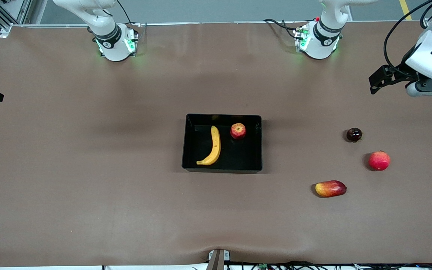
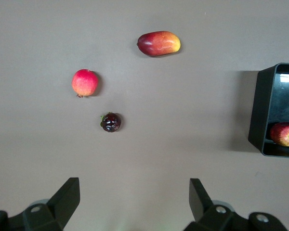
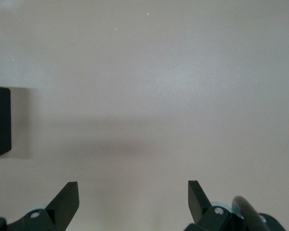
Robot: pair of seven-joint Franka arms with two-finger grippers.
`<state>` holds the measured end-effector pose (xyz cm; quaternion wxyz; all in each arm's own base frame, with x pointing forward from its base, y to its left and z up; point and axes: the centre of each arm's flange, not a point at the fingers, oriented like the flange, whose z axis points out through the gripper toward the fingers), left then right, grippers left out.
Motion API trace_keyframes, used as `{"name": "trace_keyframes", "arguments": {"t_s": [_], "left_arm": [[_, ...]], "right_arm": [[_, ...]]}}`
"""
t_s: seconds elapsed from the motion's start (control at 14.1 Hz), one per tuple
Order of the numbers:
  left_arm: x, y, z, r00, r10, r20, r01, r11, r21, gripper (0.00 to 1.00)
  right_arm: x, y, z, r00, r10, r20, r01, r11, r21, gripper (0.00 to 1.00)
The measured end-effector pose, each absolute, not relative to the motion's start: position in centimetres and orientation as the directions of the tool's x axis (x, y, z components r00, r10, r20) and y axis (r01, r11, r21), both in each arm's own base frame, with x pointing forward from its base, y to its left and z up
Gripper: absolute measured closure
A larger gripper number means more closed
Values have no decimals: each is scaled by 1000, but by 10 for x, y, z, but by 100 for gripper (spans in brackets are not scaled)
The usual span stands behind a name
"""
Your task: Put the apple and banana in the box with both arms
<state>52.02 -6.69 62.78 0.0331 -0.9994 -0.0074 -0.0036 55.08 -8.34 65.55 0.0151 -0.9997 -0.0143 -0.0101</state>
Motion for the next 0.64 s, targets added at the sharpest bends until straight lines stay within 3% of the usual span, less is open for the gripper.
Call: {"name": "trace_keyframes", "arguments": {"t_s": [0.64], "left_arm": [[520, -71, 642, 1000, 12, 28, 12, -1000, -9, 0]], "right_arm": [[551, -83, 656, 999, 28, 21, 29, -999, -30, 0]]}}
